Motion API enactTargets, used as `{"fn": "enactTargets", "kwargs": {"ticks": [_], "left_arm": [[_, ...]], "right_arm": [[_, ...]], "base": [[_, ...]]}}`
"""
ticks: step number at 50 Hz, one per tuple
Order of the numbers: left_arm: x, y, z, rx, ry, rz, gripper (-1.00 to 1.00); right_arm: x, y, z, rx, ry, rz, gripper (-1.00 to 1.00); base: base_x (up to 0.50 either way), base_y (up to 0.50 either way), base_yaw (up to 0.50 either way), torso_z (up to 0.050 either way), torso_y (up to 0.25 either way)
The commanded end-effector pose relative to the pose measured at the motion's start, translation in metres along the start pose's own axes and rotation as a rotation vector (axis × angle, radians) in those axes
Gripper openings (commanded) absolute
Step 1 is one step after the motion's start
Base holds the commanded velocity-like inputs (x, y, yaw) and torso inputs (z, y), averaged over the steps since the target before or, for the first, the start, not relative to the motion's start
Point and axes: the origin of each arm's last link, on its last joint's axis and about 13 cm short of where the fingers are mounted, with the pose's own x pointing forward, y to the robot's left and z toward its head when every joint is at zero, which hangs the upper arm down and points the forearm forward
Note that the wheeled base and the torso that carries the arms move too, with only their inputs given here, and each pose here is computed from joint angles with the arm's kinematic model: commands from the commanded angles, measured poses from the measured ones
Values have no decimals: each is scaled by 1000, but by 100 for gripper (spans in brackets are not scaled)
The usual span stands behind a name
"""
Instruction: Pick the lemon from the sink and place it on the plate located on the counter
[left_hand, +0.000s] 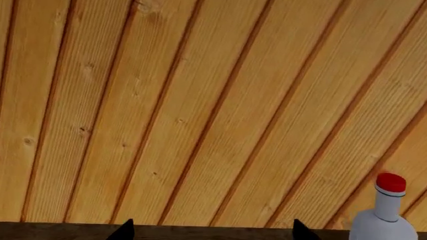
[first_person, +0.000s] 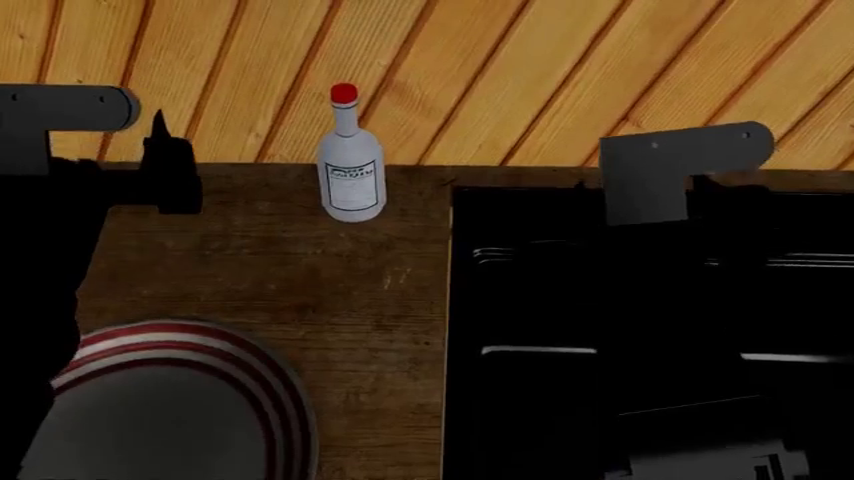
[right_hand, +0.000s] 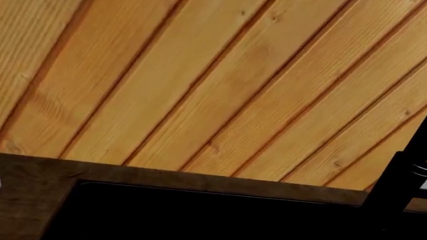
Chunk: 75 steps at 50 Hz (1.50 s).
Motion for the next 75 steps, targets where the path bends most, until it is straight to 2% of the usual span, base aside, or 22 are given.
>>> {"fn": "enactTargets", "kwargs": {"ticks": [1, 24, 39, 40, 47, 75], "left_arm": [[-1, 0, -1, -2, 0, 1, 100], [-3, 3, 4, 20, -15, 12, 100], [-4, 2, 4, 38, -15, 5, 100], [-4, 2, 5, 9, -16, 0, 100], [-4, 3, 6, 23, -21, 5, 100], [-7, 3, 9, 25, -39, 10, 100]], "right_arm": [[0, 0, -1, -1, 3, -2, 100], [-18, -6, 0, -10, 19, 19, 100], [-31, -9, 8, -24, 28, 40, 100], [-32, -9, 9, -22, 31, 41, 100], [-39, -15, 19, -24, 43, 53, 100], [-42, -21, 20, -15, 72, 47, 100]], "base": [[0, 0, 0, 0, 0], [0, 0, 0, 0, 0], [-1, 0, 0, 0, -243], [0, 0, 0, 0, -158], [-1, 0, 0, 0, 0], [0, 0, 0, 0, -40]]}}
